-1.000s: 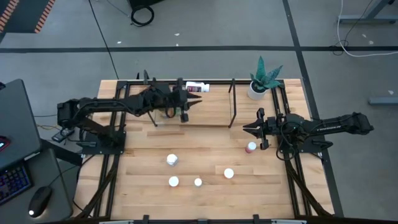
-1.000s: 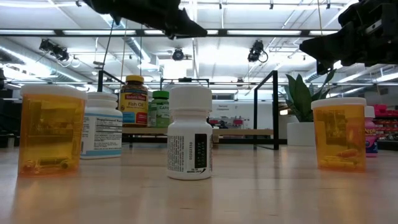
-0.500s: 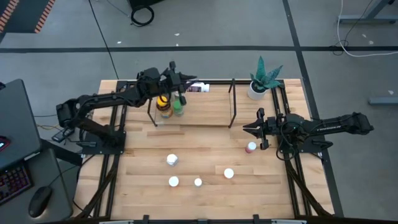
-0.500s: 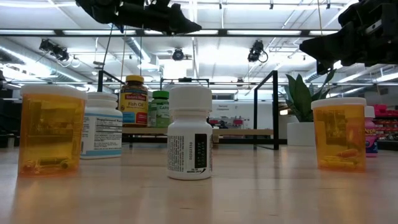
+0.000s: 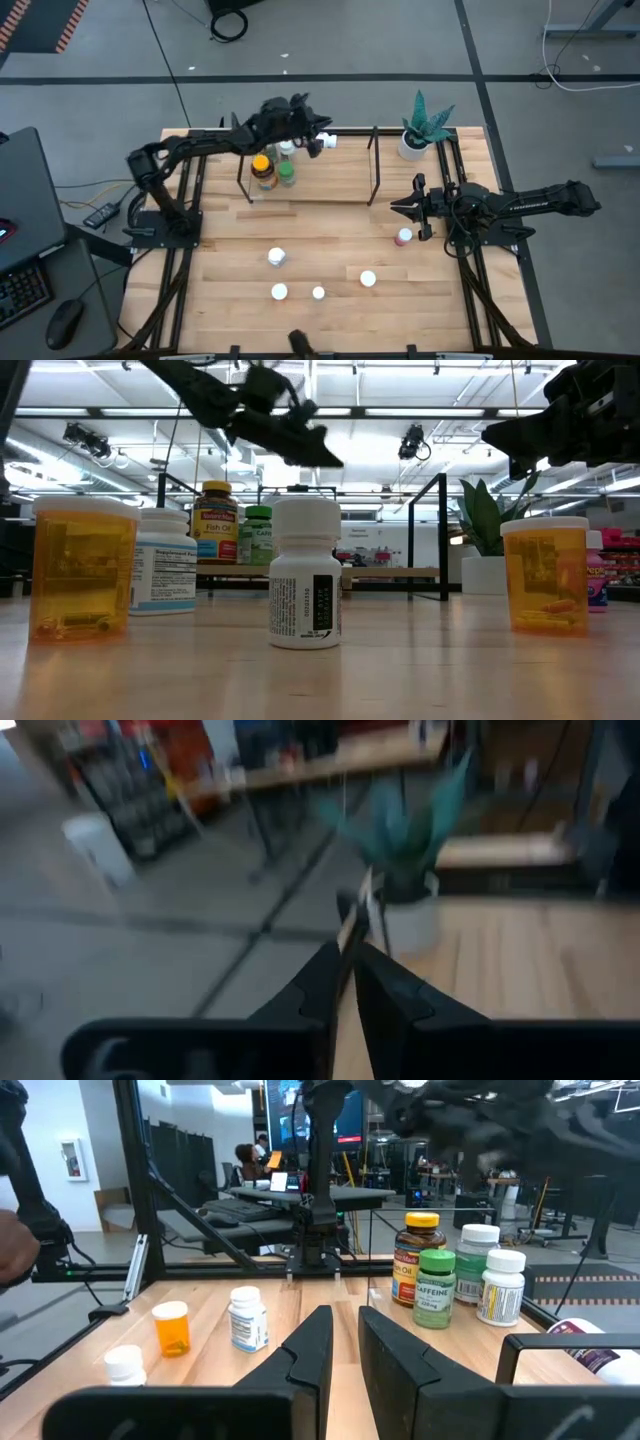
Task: Pick and place medicine bottles onto shelf by color
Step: Put the red pill bottle on the shelf
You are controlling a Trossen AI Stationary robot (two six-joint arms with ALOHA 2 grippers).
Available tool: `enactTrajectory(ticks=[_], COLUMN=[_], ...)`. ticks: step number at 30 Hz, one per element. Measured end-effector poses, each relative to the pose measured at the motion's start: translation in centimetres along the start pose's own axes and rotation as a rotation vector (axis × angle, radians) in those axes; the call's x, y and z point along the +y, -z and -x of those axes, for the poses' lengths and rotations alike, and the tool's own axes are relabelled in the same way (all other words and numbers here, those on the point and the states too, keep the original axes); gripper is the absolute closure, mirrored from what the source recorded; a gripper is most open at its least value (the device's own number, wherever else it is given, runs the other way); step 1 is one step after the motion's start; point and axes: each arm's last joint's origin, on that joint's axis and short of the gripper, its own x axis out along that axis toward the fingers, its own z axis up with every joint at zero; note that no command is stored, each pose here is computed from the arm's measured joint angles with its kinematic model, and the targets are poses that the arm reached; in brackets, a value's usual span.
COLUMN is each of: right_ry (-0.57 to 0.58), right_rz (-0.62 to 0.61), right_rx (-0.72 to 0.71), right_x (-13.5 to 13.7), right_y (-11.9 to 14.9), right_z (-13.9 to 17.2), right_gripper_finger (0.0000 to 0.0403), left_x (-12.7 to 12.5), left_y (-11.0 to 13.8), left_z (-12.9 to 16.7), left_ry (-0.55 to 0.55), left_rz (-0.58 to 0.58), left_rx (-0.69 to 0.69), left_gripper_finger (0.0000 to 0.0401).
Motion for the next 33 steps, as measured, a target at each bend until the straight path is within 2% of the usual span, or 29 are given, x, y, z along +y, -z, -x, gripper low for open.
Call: enactTrajectory(ticks=[4,12,18,24,28,33], right_ry=[0.0,0.0,0.0,0.0,0.0,0.0], right_rz=[0.0,0.0,0.0,0.0,0.0,0.0], right_rx=[0.0,0.001,0.001,0.0,0.0,0.001], right_x=[0.0,0.0,0.0,0.0,0.0,0.0], right_y=[0.0,0.0,0.0,0.0,0.0,0.0], right_z=[0.0,0.0,0.0,0.0,0.0,0.0], right_gripper_finger=[0.0341,0.0341,0.0341,0.0341,0.0341,0.0341], left_x=[0.2,0.6,1.0,1.2,1.6,2.0], left_y=[-0.6,-2.9,-2.6,-2.0,-2.2,-1.2], left_z=[-1.9,-3.6,-6.1,-8.0,-8.5,-9.6], left_ry=[0.032,0.08,0.09,0.055,0.018,0.029], left_rz=[-0.019,-0.001,0.021,-0.059,-0.103,-0.1], left_rx=[0.098,0.242,0.413,0.58,0.644,0.692], left_gripper_finger=[0.037,0.0382,0.0388,0.0387,0.0369,0.0308])
